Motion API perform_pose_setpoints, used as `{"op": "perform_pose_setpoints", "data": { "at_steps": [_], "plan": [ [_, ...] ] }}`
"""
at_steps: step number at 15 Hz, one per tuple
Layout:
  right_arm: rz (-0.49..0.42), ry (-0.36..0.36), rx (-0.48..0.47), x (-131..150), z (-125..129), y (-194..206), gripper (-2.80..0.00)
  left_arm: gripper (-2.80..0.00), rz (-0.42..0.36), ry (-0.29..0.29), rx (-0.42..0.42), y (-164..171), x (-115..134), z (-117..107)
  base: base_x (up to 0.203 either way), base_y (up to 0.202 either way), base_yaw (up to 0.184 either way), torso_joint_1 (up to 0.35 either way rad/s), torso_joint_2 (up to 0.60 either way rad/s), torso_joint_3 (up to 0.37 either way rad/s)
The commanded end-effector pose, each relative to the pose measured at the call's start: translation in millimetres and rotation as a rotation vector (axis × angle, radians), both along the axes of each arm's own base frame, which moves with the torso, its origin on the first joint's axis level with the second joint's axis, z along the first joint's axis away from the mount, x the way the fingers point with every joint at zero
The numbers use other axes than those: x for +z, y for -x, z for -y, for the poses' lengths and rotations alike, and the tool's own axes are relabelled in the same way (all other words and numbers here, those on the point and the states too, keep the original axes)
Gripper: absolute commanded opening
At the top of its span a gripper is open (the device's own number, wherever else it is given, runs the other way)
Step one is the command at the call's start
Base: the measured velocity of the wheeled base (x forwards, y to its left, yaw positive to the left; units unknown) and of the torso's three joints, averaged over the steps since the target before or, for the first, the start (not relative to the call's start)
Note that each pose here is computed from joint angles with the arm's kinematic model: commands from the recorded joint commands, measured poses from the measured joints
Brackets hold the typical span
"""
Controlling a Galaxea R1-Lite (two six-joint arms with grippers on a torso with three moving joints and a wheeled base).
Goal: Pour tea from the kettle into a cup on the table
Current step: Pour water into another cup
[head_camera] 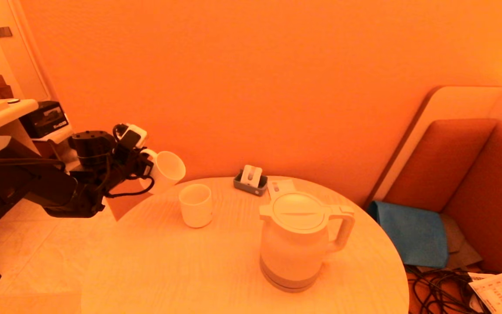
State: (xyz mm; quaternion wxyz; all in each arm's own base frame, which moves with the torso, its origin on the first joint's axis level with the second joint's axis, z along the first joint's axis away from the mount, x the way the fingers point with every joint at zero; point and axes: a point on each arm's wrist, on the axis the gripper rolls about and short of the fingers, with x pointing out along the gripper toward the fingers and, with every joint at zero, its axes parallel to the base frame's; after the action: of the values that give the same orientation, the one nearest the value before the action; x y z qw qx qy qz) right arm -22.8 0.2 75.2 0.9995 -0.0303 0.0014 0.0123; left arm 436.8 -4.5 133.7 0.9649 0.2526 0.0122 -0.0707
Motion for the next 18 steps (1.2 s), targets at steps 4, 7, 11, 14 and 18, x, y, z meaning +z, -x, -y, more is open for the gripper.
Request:
{"op": "perform_pose_setpoints", "data": {
  "at_steps": [4,7,11,14,18],
  "plan": [
    [0.001,0.001,0.001,0.0,0.0,0.0,-2.8,-2.8,0.061,-0.08,0.002,-12.6,7.2,1.7,0.0,0.0,0.0,0.0,0.0,0.0],
    [0.001,0.001,0.0,0.0,0.0,0.0,-2.8,-2.8,0.074,-0.118,0.014,-15.4,8.7,9.8,0.0,0.0,0.0,0.0,0.0,0.0],
    [0.001,0.001,0.002,0.0,0.0,0.0,-2.8,-2.8,0.092,-0.193,-0.013,-14.6,10.9,23.0,0.0,0.0,0.0,0.0,0.0,0.0],
    [0.001,0.001,0.002,0.0,0.0,0.0,-2.8,-2.8,0.092,-0.229,-0.008,-13.3,9.2,28.0,0.0,0.0,0.0,0.0,0.0,0.0],
    [0.001,0.001,0.0,0.0,0.0,0.0,-2.8,-2.8,0.13,-0.321,-0.006,-10.2,20.0,27.8,0.0,0.0,0.0,0.0,0.0,0.0]
  ]
}}
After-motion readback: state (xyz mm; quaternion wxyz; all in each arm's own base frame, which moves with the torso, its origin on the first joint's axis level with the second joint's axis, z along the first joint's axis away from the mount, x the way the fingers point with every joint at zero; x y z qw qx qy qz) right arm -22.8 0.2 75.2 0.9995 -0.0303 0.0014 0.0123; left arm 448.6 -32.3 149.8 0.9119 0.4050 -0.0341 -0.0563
